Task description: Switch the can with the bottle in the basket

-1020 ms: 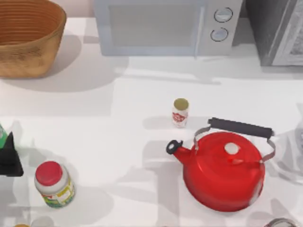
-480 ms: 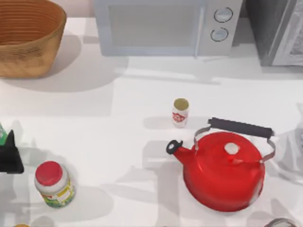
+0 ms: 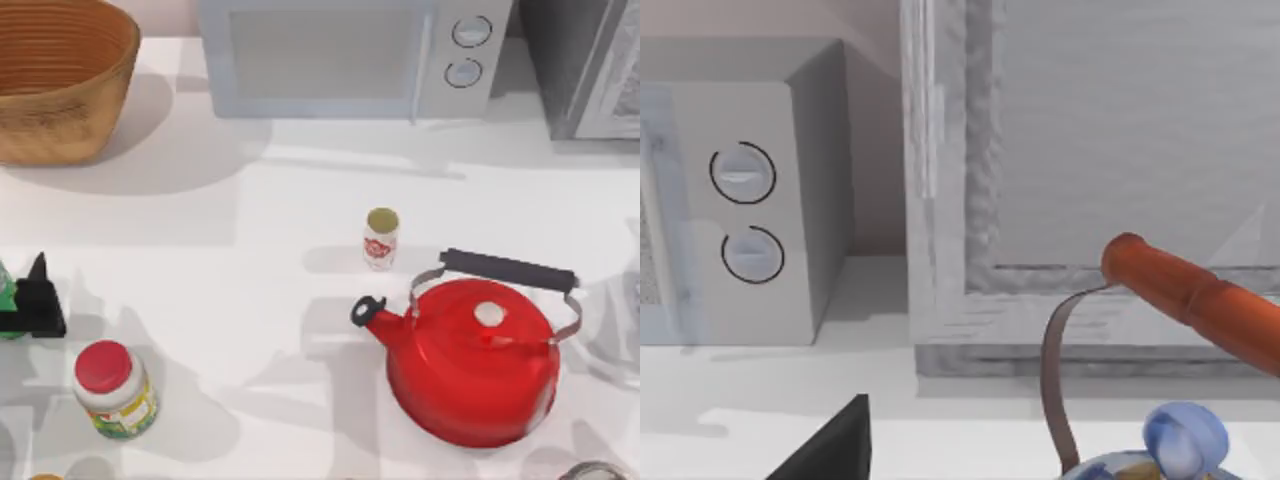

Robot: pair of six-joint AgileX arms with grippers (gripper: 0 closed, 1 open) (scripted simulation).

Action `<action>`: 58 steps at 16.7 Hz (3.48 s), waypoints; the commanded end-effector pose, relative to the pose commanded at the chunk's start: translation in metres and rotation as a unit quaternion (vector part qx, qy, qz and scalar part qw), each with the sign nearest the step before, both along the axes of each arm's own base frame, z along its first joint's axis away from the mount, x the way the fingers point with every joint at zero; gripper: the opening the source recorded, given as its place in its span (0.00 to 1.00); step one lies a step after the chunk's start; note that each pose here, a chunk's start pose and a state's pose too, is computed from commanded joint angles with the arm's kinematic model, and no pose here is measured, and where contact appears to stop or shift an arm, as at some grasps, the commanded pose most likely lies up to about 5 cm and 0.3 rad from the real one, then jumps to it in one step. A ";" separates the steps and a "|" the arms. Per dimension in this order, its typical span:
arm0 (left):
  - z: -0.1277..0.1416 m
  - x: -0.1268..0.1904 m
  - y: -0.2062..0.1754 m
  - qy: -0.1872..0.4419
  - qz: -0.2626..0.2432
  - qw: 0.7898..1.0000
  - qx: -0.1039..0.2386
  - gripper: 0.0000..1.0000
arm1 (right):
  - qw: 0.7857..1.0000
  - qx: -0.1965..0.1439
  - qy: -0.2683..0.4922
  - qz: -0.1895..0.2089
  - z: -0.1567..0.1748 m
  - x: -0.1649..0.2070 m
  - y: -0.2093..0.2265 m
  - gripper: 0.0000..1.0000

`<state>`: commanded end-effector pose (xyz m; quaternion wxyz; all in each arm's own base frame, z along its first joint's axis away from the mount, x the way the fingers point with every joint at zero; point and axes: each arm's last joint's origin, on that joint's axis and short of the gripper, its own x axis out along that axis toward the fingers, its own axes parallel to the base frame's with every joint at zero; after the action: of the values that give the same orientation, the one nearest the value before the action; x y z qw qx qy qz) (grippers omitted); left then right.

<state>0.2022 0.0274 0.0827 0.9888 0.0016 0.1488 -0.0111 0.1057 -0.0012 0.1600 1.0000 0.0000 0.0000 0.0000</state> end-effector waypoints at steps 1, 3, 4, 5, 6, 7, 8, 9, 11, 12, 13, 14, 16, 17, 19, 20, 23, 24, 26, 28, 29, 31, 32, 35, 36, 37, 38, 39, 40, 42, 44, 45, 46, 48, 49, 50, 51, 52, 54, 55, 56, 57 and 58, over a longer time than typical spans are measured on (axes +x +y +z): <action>-0.002 0.002 0.000 0.000 0.000 1.000 0.000 1.00 | 1.000 0.000 0.000 0.000 0.000 0.000 0.000 1.00; -0.007 0.005 -0.001 0.001 0.000 1.000 0.000 1.00 | 1.000 0.000 0.000 0.000 0.000 0.000 0.000 1.00; -0.009 0.006 -0.001 0.001 0.000 1.000 0.000 1.00 | 1.000 0.000 0.000 0.000 0.000 0.000 0.000 1.00; -0.010 0.006 0.000 0.001 0.001 1.000 0.000 1.00 | 1.000 0.000 0.000 0.000 0.000 0.000 0.000 1.00; -0.011 0.007 0.000 0.001 0.001 1.000 0.000 1.00 | 1.000 0.000 0.000 0.000 0.000 0.000 0.000 1.00; -0.012 0.007 0.000 0.001 0.001 1.000 0.000 1.00 | 1.000 0.000 0.000 0.000 0.000 0.000 0.000 1.00; -0.012 0.007 0.000 0.001 0.001 1.000 0.000 1.00 | 1.000 0.000 0.000 0.000 0.000 0.000 0.000 1.00; -0.012 0.007 0.000 0.001 0.001 1.000 0.000 1.00 | 1.000 0.000 0.000 0.000 0.000 0.000 0.000 1.00; -0.012 0.007 0.000 0.001 0.001 1.000 0.000 1.00 | 1.000 0.000 0.000 0.000 0.000 0.000 0.000 1.00; -0.012 0.007 0.000 0.001 0.001 1.000 0.000 0.92 | 1.000 0.000 0.000 0.000 0.000 0.000 0.000 1.00; -0.012 0.007 0.000 0.001 0.001 1.000 0.000 0.85 | 1.000 0.000 0.000 0.000 0.000 0.000 0.000 1.00; -0.012 0.007 0.000 0.001 0.001 1.000 0.000 0.77 | 1.000 0.000 0.000 0.000 0.000 0.000 0.000 1.00; -0.012 0.007 0.000 0.001 0.001 1.000 0.000 0.62 | 1.000 0.000 0.000 0.000 0.000 0.000 0.000 1.00; -0.012 0.007 0.000 0.001 0.001 1.000 0.000 0.55 | 1.000 0.000 0.000 0.000 0.000 0.000 0.000 1.00; -0.012 0.007 0.000 0.001 0.001 1.000 0.000 0.40 | 1.000 0.000 0.000 0.000 0.000 0.000 0.000 1.00; -0.012 0.007 0.000 0.001 0.001 1.000 0.000 0.32 | 1.000 0.000 0.000 0.000 0.000 0.000 0.000 1.00; -0.012 0.007 0.000 0.001 0.001 1.000 0.000 0.10 | 1.000 0.000 0.000 0.000 0.000 0.000 0.000 1.00; -0.012 0.007 0.000 0.001 0.001 1.000 0.000 0.02 | 1.000 0.000 0.000 0.000 0.000 0.000 0.000 1.00; -0.012 0.007 0.000 0.001 0.001 1.000 0.000 0.00 | 1.000 0.000 0.000 0.000 0.000 0.000 0.000 1.00; -0.012 0.007 0.000 0.001 0.001 1.000 0.000 0.00 | 1.000 0.000 0.000 0.000 0.000 0.000 0.000 1.00; -0.012 0.007 0.000 0.001 0.001 1.000 0.000 0.00 | 1.000 0.000 0.000 0.000 0.000 0.000 0.000 1.00; -0.012 0.007 0.000 0.001 0.001 1.000 0.000 0.00 | 1.000 0.000 0.000 0.000 0.000 0.000 0.000 1.00; -0.012 0.007 0.000 0.001 0.001 1.000 0.000 0.00 | 1.000 0.000 0.000 0.000 0.000 0.000 0.000 1.00; -0.012 0.007 0.000 0.003 0.003 1.000 0.001 0.00 | 1.000 0.000 0.000 0.000 0.000 0.000 0.000 1.00; -0.011 0.010 0.001 0.002 0.008 1.000 0.002 0.00 | 1.000 0.000 0.000 0.000 0.000 0.000 0.000 1.00; -0.010 0.016 0.004 -0.001 0.016 1.000 0.005 0.00 | 1.000 0.000 0.000 0.000 0.000 0.000 0.000 1.00; -0.006 0.023 0.008 -0.008 0.027 1.000 0.009 0.00 | 1.000 0.000 0.000 0.000 0.000 0.000 0.000 1.00; 0.000 0.033 0.013 -0.018 0.041 0.999 0.014 0.00 | 1.000 0.000 0.000 0.000 0.000 0.000 0.000 1.00; 0.008 0.043 0.020 -0.029 0.057 0.998 0.020 0.00 | 1.000 0.000 0.000 0.000 0.000 0.000 0.000 1.00; 0.028 0.066 0.036 -0.050 0.092 0.994 0.032 0.00 | 1.000 0.000 0.000 0.000 0.000 0.000 0.000 1.00; 0.058 0.091 0.053 -0.068 0.122 0.989 0.041 0.00 | 1.000 0.000 0.000 0.000 0.000 0.000 0.000 1.00; 0.076 0.104 0.060 -0.077 0.132 0.987 0.045 0.00 | 1.000 0.000 0.000 0.000 0.000 0.000 0.000 1.00; 0.096 0.116 0.064 -0.084 0.138 0.986 0.046 0.00 | 1.000 0.000 0.000 0.000 0.000 0.000 0.000 1.00; 0.133 0.138 0.067 -0.087 0.134 0.986 0.045 0.00 | 1.000 0.000 0.000 0.000 0.000 0.000 0.000 1.00; 0.150 0.149 0.064 -0.082 0.125 0.988 0.042 0.00 | 1.000 0.000 0.000 0.000 0.000 0.000 0.000 1.00; 0.165 0.159 0.061 -0.076 0.114 0.990 0.038 0.00 | 1.000 0.000 0.000 0.000 0.000 0.000 0.000 1.00; 0.178 0.167 0.056 -0.067 0.102 0.992 0.033 0.00 | 1.000 0.000 0.000 0.000 0.000 0.000 0.000 1.00; 0.190 0.175 0.050 -0.056 0.088 0.994 0.029 0.00 | 1.000 0.000 0.000 0.000 0.000 0.000 0.000 1.00; 0.209 0.186 0.039 -0.034 0.060 0.997 0.019 0.00 | 1.000 0.000 0.000 0.000 0.000 0.000 0.000 1.00; 0.217 0.190 0.034 -0.024 0.047 0.999 0.015 0.00 | 1.000 0.000 0.000 0.000 0.000 0.000 0.000 1.00; 0.223 0.194 0.028 -0.015 0.034 0.999 0.011 0.00 | 1.000 0.000 0.000 0.000 0.000 0.000 0.000 1.00; 0.228 0.197 0.023 -0.008 0.023 1.000 0.007 0.00 | 1.000 0.000 0.000 0.000 0.000 0.000 0.000 1.00; 0.233 0.199 0.019 -0.004 0.014 1.000 0.005 0.00 | 1.000 0.000 0.000 0.000 0.000 0.000 0.000 1.00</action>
<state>0.4014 0.0463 0.3154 0.9894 0.0042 0.1454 0.0032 0.1057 -0.0012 0.1600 1.0000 0.0000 0.0000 0.0000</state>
